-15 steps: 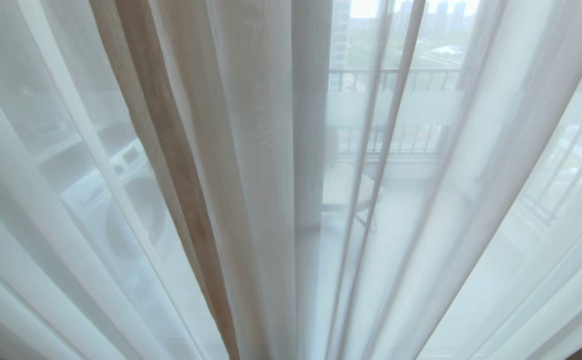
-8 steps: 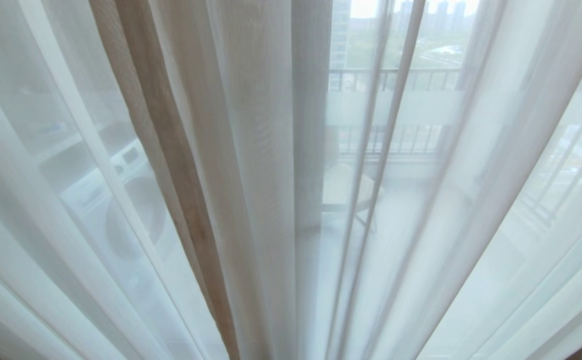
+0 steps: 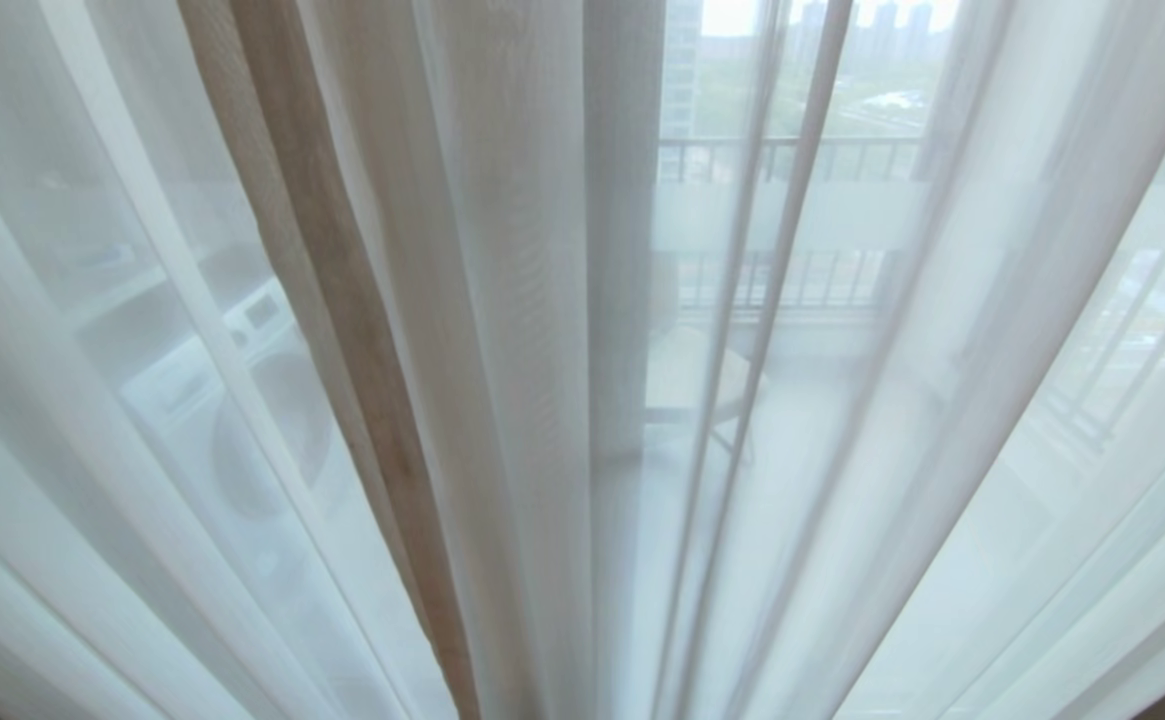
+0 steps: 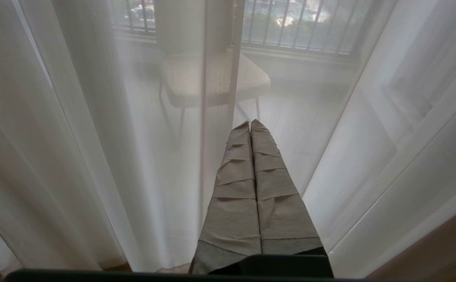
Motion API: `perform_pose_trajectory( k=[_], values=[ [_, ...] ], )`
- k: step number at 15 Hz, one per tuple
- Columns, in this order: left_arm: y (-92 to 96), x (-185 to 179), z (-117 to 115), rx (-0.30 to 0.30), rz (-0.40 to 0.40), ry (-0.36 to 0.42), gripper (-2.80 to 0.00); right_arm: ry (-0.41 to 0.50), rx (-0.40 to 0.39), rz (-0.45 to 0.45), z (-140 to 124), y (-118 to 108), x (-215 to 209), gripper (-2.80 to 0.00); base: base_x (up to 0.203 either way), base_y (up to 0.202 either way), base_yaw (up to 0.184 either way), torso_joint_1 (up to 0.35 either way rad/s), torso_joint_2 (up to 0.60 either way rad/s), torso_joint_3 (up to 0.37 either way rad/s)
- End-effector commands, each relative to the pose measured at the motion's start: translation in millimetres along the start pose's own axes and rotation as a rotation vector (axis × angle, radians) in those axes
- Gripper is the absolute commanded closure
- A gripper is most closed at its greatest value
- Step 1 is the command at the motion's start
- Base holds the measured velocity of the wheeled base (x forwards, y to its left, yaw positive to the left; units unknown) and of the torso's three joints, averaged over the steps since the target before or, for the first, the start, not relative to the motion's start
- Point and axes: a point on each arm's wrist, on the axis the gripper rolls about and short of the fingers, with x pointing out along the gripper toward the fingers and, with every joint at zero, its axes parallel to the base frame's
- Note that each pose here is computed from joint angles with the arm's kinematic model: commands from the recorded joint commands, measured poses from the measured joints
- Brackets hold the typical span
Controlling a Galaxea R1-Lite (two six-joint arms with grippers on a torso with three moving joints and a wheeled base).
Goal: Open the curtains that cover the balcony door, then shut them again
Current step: Close the outer curtains on both sides
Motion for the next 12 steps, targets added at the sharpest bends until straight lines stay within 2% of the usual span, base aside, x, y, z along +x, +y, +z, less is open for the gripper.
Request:
perform_pose_trajectory(
  k=[1,8,12],
  values=[
    [0.0,-0.1,0.0,0.000,0.001,-0.003,0.00,-0.001,-0.001,0.001,0.0,0.0,0.0,0.00,0.000,0.000,0.000,0.000,0.00,0.000],
    [0.0,-0.1,0.0,-0.004,0.001,-0.003,0.00,-0.001,-0.001,0.001,0.0,0.0,0.0,0.00,0.000,0.009,0.000,0.000,0.00,0.000],
    [0.0,-0.1,0.0,-0.008,0.001,-0.003,0.00,-0.001,-0.001,0.001,0.0,0.0,0.0,0.00,0.000,0.168,-0.001,0.006,0.00,0.000]
  ],
)
